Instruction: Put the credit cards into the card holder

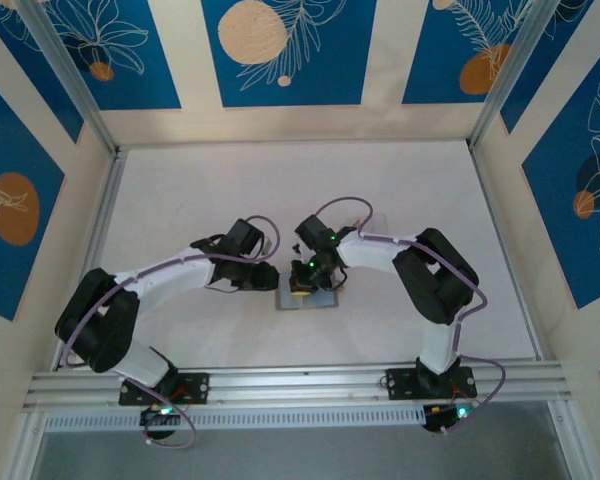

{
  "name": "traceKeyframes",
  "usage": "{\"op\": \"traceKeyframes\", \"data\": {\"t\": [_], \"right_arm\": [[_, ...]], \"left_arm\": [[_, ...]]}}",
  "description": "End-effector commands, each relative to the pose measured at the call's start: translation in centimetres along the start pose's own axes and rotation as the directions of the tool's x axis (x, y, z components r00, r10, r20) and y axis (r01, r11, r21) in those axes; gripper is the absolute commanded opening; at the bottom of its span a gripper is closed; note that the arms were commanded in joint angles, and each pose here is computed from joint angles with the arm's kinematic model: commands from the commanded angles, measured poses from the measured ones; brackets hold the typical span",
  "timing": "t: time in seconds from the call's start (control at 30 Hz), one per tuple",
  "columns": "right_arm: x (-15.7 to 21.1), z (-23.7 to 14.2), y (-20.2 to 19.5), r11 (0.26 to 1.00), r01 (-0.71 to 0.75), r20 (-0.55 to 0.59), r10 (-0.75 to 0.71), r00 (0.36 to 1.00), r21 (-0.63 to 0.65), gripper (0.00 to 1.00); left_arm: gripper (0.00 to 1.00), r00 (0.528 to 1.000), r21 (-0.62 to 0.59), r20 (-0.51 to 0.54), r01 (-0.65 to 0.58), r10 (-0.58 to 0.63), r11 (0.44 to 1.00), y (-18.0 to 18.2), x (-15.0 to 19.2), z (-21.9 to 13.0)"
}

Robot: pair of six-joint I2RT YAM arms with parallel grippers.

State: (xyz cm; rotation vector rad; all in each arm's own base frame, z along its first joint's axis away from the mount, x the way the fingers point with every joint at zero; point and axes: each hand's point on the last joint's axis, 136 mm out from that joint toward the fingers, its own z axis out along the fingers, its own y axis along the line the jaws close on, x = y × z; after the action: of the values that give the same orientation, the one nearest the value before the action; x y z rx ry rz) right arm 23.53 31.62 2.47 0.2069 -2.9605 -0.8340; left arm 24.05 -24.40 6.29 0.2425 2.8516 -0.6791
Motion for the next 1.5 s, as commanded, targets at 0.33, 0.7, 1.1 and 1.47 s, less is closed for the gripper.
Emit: {"op": "traceKeyframes", "data": {"t": [0.33, 0.7, 1.1, 1.47], "right_arm": [[0.2, -6.4, 0.9, 0.995, -0.003, 0.128, -0.009, 0.992, 0.099, 0.01], [-4.2, -14.4, -7.2, 0.937, -0.165, 0.303, 0.068, 0.951, 0.309, 0.16], [-10.3, -16.8, -13.5, 0.852, -0.291, 0.379, 0.12, 0.918, 0.435, 0.2], [-11.7, -15.9, -15.8, 0.743, -0.281, 0.341, 0.076, 0.937, 0.607, 0.23]], "left_arm": [[0.27, 0.996, 0.05, -0.035, -0.083, 0.085, 0.995, -2.2, -0.8, 2.3], [0.15, 0.993, 0.015, -0.076, -0.088, 0.089, 0.996, -2.3, -1.3, 4.7], [0.14, 0.989, -0.038, -0.14, -0.057, 0.051, 0.998, 0.0, 1.1, 6.9], [0.14, 0.989, -0.02, -0.142, -0.046, 0.043, 0.999, -0.3, 1.4, 6.9]]}}
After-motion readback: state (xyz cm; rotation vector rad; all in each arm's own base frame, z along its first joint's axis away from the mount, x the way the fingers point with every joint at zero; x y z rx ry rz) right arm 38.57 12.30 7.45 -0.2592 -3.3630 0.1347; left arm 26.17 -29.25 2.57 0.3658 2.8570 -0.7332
